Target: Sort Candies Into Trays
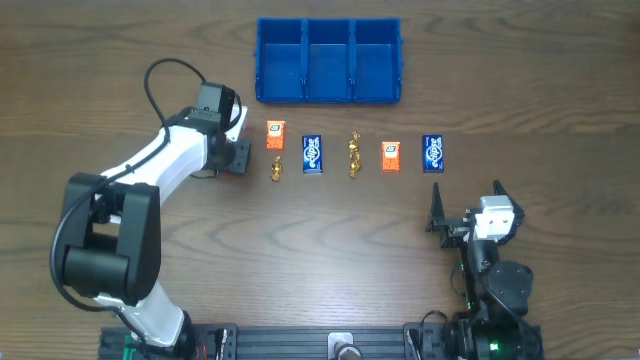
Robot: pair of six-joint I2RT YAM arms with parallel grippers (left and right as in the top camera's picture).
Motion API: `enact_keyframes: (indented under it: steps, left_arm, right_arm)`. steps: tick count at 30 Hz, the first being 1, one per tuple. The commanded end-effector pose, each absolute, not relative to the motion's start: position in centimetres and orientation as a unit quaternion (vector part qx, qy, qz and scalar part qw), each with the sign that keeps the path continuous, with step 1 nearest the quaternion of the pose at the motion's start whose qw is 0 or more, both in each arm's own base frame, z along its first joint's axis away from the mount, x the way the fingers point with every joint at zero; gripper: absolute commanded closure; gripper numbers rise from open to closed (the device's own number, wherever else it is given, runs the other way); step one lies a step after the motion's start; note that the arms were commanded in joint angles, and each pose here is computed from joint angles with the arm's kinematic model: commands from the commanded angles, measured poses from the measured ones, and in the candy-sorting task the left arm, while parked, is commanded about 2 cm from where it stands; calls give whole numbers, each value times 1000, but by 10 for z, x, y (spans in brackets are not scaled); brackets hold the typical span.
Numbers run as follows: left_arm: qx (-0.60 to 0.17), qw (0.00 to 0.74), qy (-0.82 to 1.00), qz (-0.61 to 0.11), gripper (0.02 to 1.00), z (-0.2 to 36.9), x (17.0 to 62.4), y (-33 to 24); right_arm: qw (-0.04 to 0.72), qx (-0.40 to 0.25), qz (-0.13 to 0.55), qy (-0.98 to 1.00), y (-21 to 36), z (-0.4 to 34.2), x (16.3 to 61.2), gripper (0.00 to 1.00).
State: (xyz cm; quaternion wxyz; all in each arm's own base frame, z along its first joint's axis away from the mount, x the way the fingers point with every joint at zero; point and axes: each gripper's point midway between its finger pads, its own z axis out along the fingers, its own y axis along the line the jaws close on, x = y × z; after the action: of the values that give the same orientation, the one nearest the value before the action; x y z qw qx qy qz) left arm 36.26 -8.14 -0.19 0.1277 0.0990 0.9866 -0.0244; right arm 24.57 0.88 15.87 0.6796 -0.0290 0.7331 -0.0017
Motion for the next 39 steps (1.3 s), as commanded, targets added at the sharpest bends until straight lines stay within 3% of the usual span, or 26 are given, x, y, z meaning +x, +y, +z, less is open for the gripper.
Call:
enact_keyframes:
  steps: [1,8,12,18,21,25,31,39]
  left_arm:
    - [95,130,987,-22,634,-3,369,-82]
    - [77,149,985,-27,689,24,388,-89]
    - [67,192,979,-27,691,73,415,-101]
    - [55,326,943,-33,689,185,478,-141]
    - [55,355,933,-36,682,212,504,-155]
    - [46,330,942,-35,684,207,528,-167]
    - [39,271,961,-29,684,152,537,-173]
    - [34,243,969,-31,678,117,539,-179]
  right_arm:
    - [679,-31,-10,733,7,157,246,3]
    - [679,-31,-10,733,7,157,246,3]
    - [679,-31,-10,733,7,157,246,3]
    - [679,-31,-10,733,7,157,246,3]
    - [679,-31,-10,733,7,157,246,3]
    - [679,-31,-10,733,7,157,246,3]
    - [679,-31,-10,733,7,157,246,3]
    - [679,-31,-10,733,7,157,246,3]
